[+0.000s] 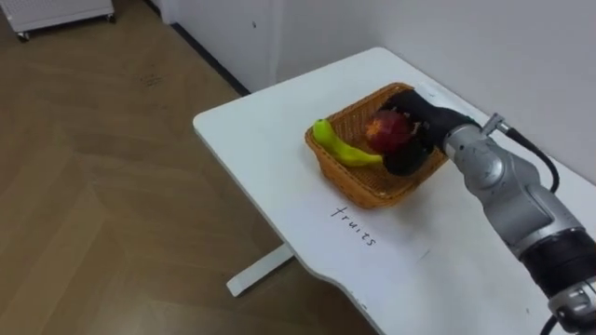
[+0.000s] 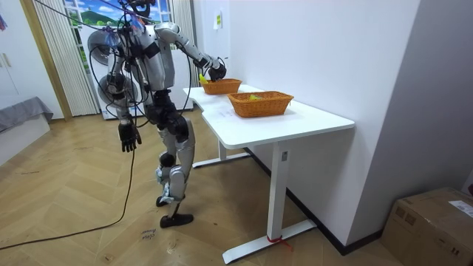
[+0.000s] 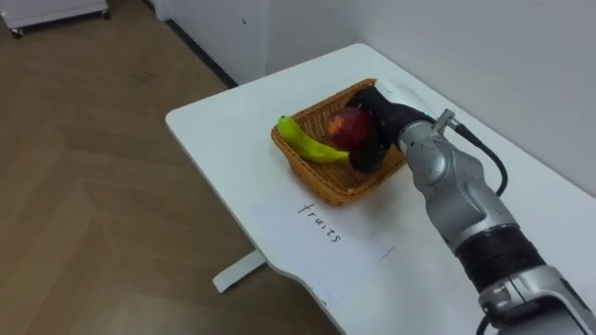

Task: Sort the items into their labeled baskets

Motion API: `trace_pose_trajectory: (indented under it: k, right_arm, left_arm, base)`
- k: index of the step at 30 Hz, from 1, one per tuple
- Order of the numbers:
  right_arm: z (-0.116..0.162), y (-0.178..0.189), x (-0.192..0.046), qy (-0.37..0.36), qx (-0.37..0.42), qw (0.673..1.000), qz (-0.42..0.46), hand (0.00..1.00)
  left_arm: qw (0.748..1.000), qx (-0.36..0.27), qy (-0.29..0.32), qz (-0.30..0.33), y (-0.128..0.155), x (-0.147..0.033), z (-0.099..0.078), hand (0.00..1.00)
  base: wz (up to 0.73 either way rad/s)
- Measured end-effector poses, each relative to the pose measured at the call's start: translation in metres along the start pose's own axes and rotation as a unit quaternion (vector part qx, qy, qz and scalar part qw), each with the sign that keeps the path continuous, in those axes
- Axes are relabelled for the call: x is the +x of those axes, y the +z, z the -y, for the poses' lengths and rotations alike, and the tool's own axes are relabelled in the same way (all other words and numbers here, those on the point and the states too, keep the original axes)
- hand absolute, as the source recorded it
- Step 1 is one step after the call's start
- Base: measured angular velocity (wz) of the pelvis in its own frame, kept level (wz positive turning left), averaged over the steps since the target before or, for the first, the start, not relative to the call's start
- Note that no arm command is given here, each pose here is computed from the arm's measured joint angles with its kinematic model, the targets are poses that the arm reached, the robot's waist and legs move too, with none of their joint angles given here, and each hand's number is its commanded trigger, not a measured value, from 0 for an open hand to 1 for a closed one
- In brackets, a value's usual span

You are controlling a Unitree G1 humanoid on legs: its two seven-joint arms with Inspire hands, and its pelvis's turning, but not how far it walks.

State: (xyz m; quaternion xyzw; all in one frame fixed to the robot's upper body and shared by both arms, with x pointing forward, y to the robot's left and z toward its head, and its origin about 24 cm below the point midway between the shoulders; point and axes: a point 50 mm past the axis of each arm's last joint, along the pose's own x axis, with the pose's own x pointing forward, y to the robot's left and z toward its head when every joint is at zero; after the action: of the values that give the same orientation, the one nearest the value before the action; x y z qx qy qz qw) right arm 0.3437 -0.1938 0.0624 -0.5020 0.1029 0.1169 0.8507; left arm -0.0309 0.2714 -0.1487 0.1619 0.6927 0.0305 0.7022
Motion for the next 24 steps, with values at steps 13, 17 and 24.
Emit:
trace_pose_trajectory:
  k: [13,17,24]
  right_arm:
    - [0.0,-0.015,0.0,-0.022,0.0,1.0,-0.022,0.0]
    - [0.001,-0.016,0.0,-0.022,-0.002,0.999,-0.025,0.0]
    - [0.002,-0.015,0.0,-0.023,-0.002,1.0,-0.021,0.0]
  left_arm:
    - [1.0,-0.002,0.004,-0.001,-0.004,-0.001,0.0,0.0]
    - [1.0,-0.002,0.004,-0.002,-0.005,-0.001,-0.002,0.0]
    - [1.0,0.0,0.006,0.002,-0.002,-0.001,-0.004,0.0]
  base:
    - [0.0]
    - [0.0]
    - [0.0]
